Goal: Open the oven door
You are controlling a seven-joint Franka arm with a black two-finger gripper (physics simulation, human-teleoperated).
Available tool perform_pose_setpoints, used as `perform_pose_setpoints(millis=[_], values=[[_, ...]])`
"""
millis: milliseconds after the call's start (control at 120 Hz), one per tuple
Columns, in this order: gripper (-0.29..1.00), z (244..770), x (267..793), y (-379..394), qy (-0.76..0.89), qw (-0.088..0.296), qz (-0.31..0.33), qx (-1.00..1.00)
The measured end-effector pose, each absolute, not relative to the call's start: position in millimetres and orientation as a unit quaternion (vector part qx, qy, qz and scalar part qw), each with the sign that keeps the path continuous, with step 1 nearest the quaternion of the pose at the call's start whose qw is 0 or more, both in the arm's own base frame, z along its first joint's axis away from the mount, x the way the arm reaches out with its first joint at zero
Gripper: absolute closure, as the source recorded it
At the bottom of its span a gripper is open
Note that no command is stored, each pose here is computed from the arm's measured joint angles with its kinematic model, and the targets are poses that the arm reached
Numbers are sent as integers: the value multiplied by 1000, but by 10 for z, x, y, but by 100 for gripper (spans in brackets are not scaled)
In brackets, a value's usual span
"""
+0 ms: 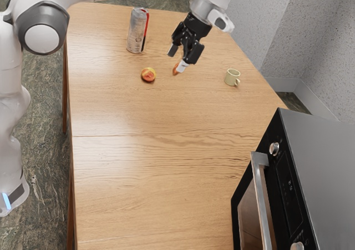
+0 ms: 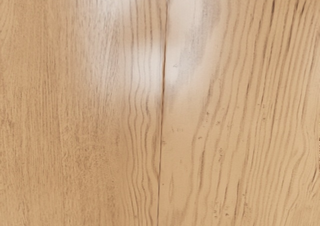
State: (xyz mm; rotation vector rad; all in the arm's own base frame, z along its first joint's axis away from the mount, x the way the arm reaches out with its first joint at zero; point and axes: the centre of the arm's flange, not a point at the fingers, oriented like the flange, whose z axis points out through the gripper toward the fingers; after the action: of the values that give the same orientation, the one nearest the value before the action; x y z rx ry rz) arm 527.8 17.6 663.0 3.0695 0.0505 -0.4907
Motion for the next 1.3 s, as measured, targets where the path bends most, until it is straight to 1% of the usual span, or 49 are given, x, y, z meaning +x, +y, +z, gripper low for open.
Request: perform_pose_setpoints(millis=[92, 217, 250, 283, 333, 375, 408, 467, 525, 608, 650, 692, 725, 783, 867, 1050, 1300], values=[[0, 6660, 5435, 209, 15, 19, -104, 994], [0, 6764, 5535, 239, 12, 20, -54, 998], [0, 7136, 5439, 202, -4, 19, -8, 1000], [0, 7637, 5261, 68, -44, 12, 54, 997], [0, 8066, 5095, -332, -128, -21, 115, 985], [0, 8148, 5099, -782, -197, -56, 137, 969], [0, 8186, 5064, -1242, -261, -74, 155, 950], [0, 8253, 4794, -2176, -381, -89, 185, 901], [0, 8307, 4301, -2994, -489, -96, 213, 840], [0, 8130, 3419, -3795, -611, -115, 234, 747], [0, 8018, 3217, -3850, -635, -136, 244, 720], [0, 7966, 3251, -3715, -637, -159, 256, 710], [0, 7899, 3321, -3664, -641, -171, 264, 700], [0, 7788, 3468, -3677, -655, -181, 277, 679], [0, 7639, 3544, -3775, -679, -191, 294, 645], [0, 7238, 3581, -4115, -730, -201, 299, 581], [0, 6797, 3729, -4318, -767, -206, 282, 538]])
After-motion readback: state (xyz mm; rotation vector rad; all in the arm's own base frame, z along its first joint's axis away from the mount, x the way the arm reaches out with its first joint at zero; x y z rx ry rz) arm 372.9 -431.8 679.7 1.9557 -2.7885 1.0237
